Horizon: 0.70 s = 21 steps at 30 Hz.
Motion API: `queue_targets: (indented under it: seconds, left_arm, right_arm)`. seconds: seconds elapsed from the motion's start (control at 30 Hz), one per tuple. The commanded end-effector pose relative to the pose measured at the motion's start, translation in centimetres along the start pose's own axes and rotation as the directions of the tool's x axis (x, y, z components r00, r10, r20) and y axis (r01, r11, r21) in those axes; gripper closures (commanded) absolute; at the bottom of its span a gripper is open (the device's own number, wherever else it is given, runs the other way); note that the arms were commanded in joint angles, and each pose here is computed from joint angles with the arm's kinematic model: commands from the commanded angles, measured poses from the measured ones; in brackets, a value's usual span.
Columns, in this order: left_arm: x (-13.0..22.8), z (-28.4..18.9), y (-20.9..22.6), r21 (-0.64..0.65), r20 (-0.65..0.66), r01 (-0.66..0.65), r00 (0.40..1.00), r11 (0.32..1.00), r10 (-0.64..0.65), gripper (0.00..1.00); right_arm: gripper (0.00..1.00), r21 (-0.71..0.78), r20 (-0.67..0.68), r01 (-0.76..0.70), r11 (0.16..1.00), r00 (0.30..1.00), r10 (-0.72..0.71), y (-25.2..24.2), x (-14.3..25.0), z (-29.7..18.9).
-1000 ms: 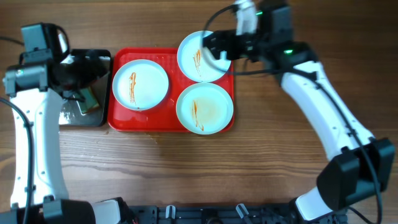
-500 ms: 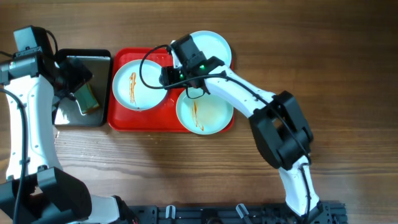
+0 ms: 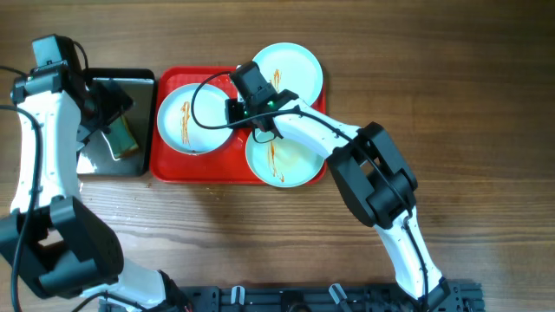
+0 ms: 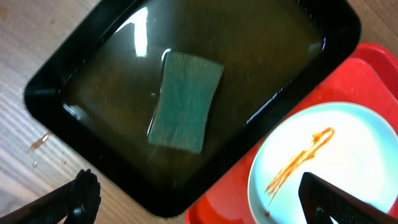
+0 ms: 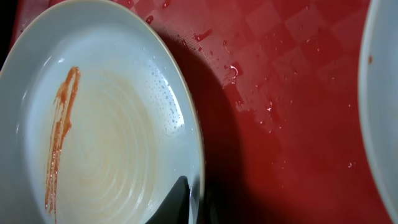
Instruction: Clean dirty plates on tray and stack at the side
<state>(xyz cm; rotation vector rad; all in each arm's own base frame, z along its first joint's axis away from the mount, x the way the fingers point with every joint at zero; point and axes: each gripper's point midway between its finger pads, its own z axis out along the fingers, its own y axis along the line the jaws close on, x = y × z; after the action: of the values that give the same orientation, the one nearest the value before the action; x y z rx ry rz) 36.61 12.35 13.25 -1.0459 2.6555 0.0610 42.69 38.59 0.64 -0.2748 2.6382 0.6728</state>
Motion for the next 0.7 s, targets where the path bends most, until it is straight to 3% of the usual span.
queue_targets:
  seconds: [0.0,0.03,0.17,0.27,0.33,0.37,0.5,0.63,0.67]
  left_arm:
    - [-1.0,2.6,-0.1,-0.021,-0.003,-0.001,1.0,1.0,0.001,0.19]
    - [-1.1,3.6,-0.3,-0.024,-0.009,-0.002,1.0,1.0,0.002,0.27]
    - [-1.1,7.1,0.1,-0.07,-0.039,-0.019,0.999,0.997,0.016,0.2]
    - [-0.1,9.5,0.4,-0.091,-0.107,-0.115,0.989,0.989,0.105,0.23]
    - [0.5,10.5,0.5,-0.099,-0.134,-0.12,0.985,0.988,0.107,0.35]
    - [0.7,11.2,0.6,-0.104,-0.149,-0.124,0.983,0.987,0.107,0.51]
    - [1.3,12.5,0.8,-0.113,-0.175,-0.132,0.978,0.985,0.111,0.47]
    - [1.1,12.6,0.8,-0.115,-0.169,-0.136,0.979,0.984,0.116,0.5]
    - [0.9,12.4,1.1,-0.13,-0.164,-0.147,0.979,0.981,0.125,0.39]
  right_arm:
    - [0.92,0.054,-0.068,-0.007,0.999,0.998,0.011,-1.4,2.4,1.6]
    - [0.92,0.054,-0.069,-0.006,0.999,0.998,0.01,-1.4,2.5,1.6]
    - [0.92,0.054,-0.069,-0.002,0.999,0.998,0.005,-1.4,2.5,1.6]
    - [0.92,0.054,-0.07,0.004,0.999,0.998,-0.001,-1.4,2.5,1.6]
    - [0.92,0.053,-0.069,0.004,0.999,0.998,0.0,-1.4,2.4,1.6]
    - [0.92,0.052,-0.067,0.004,0.999,0.998,0.0,-1.4,2.4,1.6]
    - [0.92,0.05,-0.063,0.005,0.999,0.998,-0.002,-1.3,2.3,1.7]
    - [0.92,0.049,-0.061,0.005,0.999,0.998,-0.002,-1.3,2.3,1.7]
    - [0.92,0.049,-0.06,0.005,0.999,0.998,-0.002,-1.3,2.2,1.7]
